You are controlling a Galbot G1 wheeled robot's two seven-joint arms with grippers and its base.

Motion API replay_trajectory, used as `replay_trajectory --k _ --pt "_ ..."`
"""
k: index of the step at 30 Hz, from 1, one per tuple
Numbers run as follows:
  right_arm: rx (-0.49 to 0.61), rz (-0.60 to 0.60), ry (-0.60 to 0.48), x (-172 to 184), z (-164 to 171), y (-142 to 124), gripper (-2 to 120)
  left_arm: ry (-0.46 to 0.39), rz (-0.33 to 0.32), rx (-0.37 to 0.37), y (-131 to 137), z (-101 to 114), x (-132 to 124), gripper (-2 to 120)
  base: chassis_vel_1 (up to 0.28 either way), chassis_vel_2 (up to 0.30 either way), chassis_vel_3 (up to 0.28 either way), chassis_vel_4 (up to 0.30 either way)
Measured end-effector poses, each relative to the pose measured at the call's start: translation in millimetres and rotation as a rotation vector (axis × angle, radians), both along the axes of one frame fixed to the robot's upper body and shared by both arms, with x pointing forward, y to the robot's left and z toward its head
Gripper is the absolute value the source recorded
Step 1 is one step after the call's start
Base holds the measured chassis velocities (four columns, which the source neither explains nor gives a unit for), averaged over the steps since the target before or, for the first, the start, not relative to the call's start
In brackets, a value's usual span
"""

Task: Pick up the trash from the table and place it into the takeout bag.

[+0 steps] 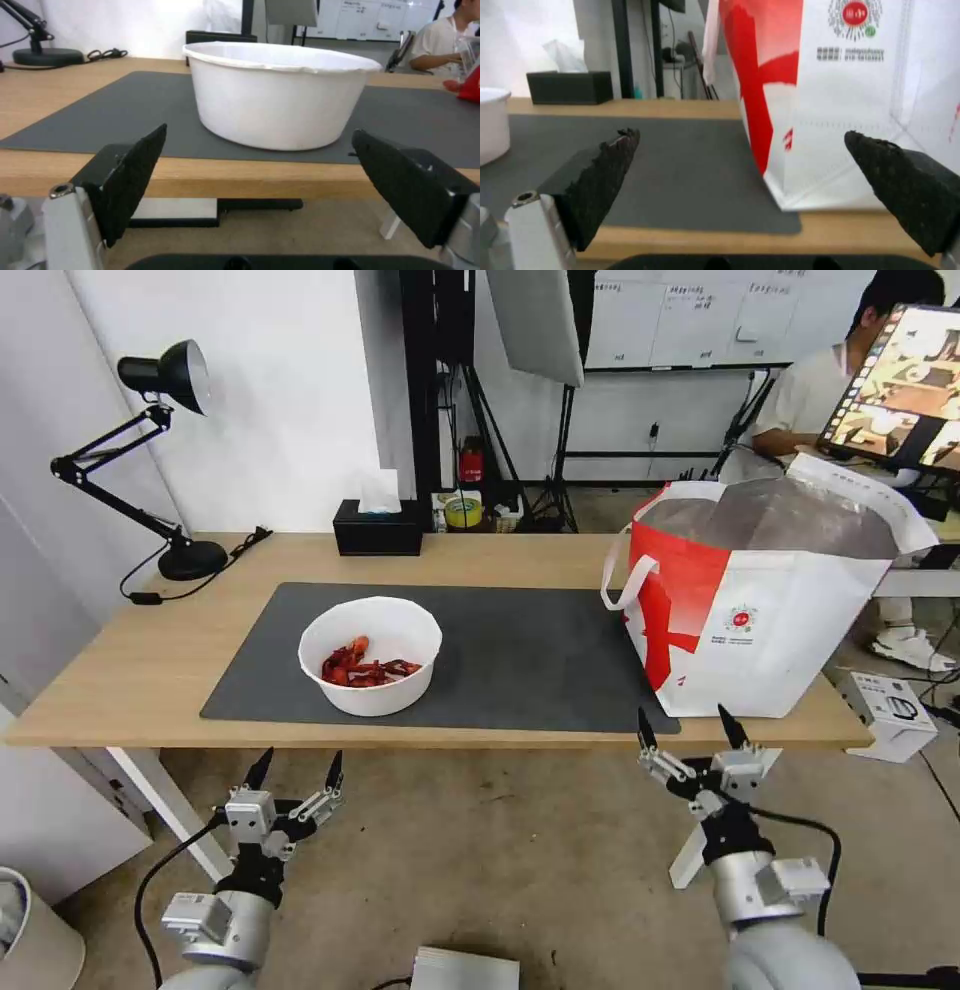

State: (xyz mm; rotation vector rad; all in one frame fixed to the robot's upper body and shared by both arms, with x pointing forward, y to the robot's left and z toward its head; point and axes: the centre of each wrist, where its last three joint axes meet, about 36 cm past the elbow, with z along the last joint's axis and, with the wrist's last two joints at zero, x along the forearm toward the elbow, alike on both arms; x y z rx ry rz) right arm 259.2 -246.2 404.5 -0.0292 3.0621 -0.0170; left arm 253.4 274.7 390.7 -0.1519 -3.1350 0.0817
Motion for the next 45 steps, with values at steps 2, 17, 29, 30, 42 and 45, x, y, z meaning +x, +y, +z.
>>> replay_trajectory --k 2,17,29,30,42,45 --pt "-0.001 -0.003 0.009 -4.4 0.0 2.6 100 -0.001 -0.004 0.002 0.1 1.1 1.0 100 0.0 0.0 0.0 0.0" --pt "-0.008 -0.03 0.033 -29.4 4.4 21.5 100 -0.014 -0.031 0.006 -2.5 5.0 8.2 100 0.0 0.0 0.0 0.0" --pt "-0.021 -0.027 0.042 -33.4 -1.1 24.0 100 -0.016 -0.04 0.003 -1.4 3.5 12.9 100 0.0 0.0 0.0 0.0" --pt "-0.026 -0.025 0.044 -33.7 -2.8 23.4 100 -0.017 -0.041 0.003 -1.7 3.4 13.6 100 0.0 0.0 0.0 0.0" --pt "-0.066 -0.013 0.06 -34.5 -14.6 21.7 100 -0.011 -0.045 0.0 1.1 3.0 17.0 100 0.0 0.0 0.0 0.0" --pt "-0.066 -0.013 0.059 -34.4 -14.7 21.7 100 -0.006 -0.051 -0.005 2.6 4.8 19.6 100 0.0 0.0 0.0 0.0"
